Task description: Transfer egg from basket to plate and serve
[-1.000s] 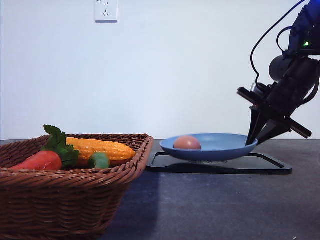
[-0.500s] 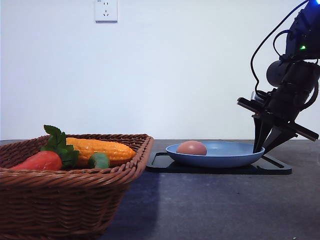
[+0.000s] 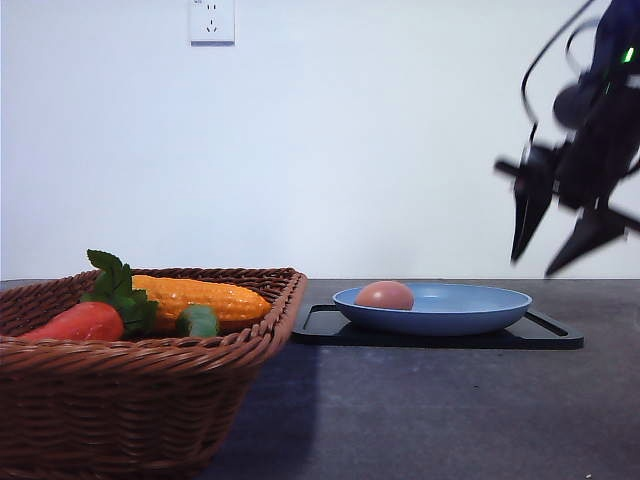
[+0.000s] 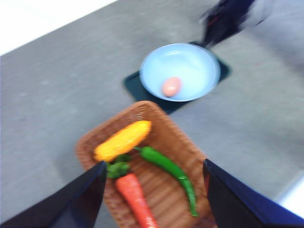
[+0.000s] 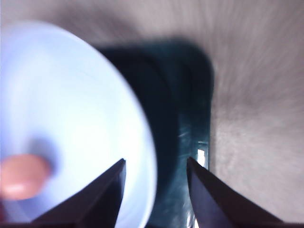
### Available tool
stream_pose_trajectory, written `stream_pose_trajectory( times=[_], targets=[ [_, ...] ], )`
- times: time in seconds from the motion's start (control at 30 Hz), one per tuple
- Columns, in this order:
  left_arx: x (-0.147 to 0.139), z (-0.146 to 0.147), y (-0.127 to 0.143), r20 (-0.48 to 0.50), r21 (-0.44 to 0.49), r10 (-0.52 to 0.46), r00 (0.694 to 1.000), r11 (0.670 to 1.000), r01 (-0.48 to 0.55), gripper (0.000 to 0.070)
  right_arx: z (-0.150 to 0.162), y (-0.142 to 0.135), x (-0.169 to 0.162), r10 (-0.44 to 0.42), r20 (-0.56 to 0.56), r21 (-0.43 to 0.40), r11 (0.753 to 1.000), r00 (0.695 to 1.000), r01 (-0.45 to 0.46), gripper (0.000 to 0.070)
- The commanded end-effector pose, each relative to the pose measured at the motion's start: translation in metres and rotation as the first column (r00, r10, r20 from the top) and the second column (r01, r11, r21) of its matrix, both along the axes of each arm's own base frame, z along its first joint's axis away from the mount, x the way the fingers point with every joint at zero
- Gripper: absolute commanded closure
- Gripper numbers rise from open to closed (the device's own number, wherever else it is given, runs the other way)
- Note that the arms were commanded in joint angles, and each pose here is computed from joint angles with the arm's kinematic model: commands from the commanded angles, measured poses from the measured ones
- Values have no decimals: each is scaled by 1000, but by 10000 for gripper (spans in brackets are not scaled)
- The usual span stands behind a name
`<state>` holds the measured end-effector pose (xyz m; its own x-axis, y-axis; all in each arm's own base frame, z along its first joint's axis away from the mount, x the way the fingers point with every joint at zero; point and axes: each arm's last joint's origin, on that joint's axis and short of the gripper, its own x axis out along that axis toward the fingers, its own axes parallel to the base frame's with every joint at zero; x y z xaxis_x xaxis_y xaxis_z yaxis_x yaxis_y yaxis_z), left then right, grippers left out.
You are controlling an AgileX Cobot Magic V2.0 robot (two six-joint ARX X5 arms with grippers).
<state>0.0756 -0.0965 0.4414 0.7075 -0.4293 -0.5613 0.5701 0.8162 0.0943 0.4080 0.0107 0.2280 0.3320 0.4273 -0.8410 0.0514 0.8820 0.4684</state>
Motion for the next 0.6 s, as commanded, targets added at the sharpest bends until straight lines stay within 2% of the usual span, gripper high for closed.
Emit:
stream_pose_trajectory(
  times=[0.0, 0.1, 0.17, 0.27, 0.37, 0.4, 0.47, 0.57],
  targets=[
    [4, 4, -5, 31, 10, 26, 999, 1000, -27, 292, 26, 0, -3, 2, 78, -1, 1000, 997, -2, 433],
    [13, 3, -13, 64, 45, 94, 993, 994, -97, 324, 59, 0, -18, 3, 155, -1, 1000, 988, -2, 438],
    [20, 2, -20, 90, 61, 125, 988, 990, -131, 395, 81, 4, -32, 14, 207, -3, 1000, 978, -13, 468],
    [32, -1, -29, 123, 115, 142, 982, 981, -157, 538, 113, 18, -55, 83, 298, -29, 997, 951, -77, 559],
    [45, -7, -37, 134, 201, 147, 980, 964, -172, 678, 137, 36, -78, 187, 371, -73, 982, 910, -172, 678],
    [50, -10, -39, 133, 234, 143, 981, 957, -172, 700, 143, 42, -86, 222, 384, -89, 975, 896, -203, 700],
    [61, -15, -41, 131, 295, 151, 980, 938, -184, 700, 151, 55, -102, 278, 386, -141, 960, 880, -241, 700],
    [80, -20, -35, 111, 326, 217, 970, 914, -242, 700, 157, 74, -124, 337, 373, -242, 935, 865, -260, 700]
  ],
)
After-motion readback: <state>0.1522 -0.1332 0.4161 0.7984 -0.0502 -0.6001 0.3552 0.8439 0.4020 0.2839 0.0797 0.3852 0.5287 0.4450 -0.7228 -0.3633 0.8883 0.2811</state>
